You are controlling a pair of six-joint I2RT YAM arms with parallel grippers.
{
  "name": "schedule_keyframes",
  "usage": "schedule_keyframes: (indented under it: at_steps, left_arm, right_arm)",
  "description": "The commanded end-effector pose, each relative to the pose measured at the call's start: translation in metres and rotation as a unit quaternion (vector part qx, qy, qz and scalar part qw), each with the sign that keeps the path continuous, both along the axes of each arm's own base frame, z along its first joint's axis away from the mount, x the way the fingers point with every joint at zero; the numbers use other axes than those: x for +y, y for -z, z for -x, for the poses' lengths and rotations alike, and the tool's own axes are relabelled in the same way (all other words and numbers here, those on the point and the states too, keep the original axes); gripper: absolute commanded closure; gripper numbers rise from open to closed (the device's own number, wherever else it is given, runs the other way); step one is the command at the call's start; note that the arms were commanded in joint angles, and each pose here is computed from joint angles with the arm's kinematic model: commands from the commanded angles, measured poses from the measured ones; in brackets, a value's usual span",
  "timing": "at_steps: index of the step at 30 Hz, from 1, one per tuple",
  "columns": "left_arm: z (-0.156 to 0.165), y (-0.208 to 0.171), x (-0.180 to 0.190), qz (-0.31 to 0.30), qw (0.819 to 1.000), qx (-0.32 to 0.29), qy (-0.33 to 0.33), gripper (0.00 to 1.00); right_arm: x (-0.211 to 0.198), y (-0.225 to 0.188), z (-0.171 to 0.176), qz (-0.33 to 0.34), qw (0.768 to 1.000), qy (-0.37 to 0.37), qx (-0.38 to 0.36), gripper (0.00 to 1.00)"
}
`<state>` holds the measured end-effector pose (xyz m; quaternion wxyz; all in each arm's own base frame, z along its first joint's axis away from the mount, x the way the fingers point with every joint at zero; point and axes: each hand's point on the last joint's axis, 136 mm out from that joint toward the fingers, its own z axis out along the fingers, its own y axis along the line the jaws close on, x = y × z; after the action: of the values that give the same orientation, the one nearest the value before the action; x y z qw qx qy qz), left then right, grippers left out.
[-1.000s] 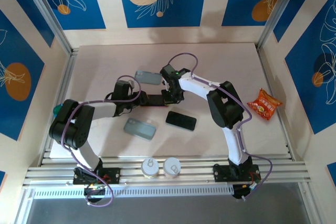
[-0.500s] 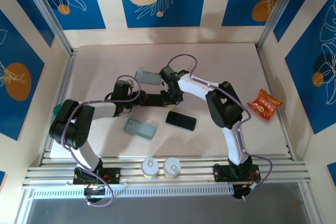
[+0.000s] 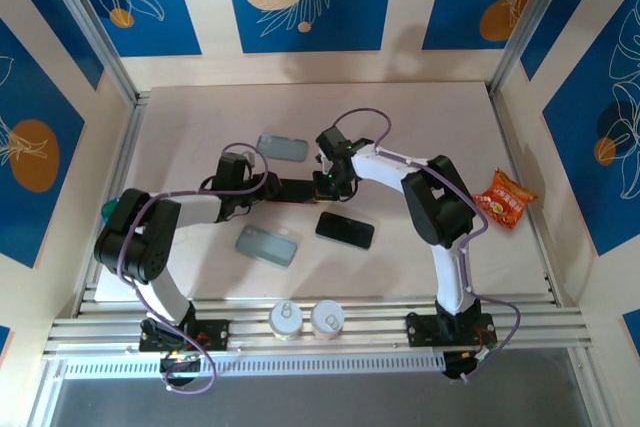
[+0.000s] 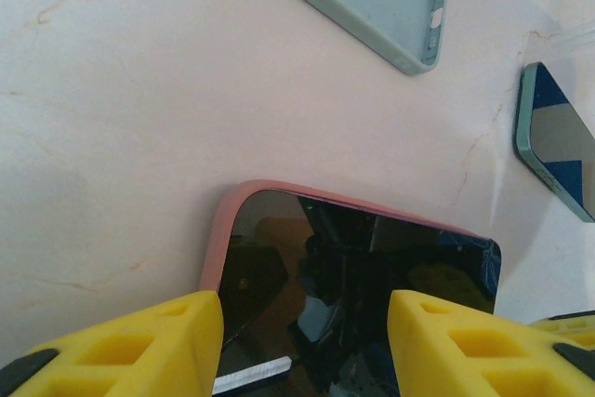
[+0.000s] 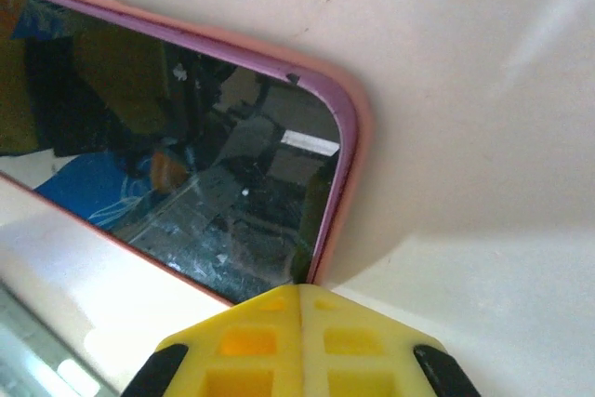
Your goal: Put the phone into the phone case
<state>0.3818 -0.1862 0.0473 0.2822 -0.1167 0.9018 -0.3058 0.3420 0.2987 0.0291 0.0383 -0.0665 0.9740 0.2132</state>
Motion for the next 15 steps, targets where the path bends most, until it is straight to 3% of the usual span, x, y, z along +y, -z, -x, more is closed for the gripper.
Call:
schedule_keyframes:
  at_steps: [1, 6, 15]
  left_arm:
    - [0.008, 0.007, -0.001, -0.019, 0.999, 0.020, 0.017, 0.49]
    - [0.005, 0.002, 0.001, -0.020, 1.000, 0.015, 0.011, 0.49]
    - [-0.001, -0.008, -0.002, 0.005, 1.000, 0.007, 0.011, 0.49]
  right_arm:
    - [0.011, -0.020, 0.016, -0.053, 0.997, -0.014, 0.050, 1.00]
    - [0.005, -0.048, -0.016, -0.034, 0.999, -0.028, -0.006, 1.00]
    - [0.005, -0.030, -0.038, 0.010, 0.999, -0.039, -0.026, 1.00]
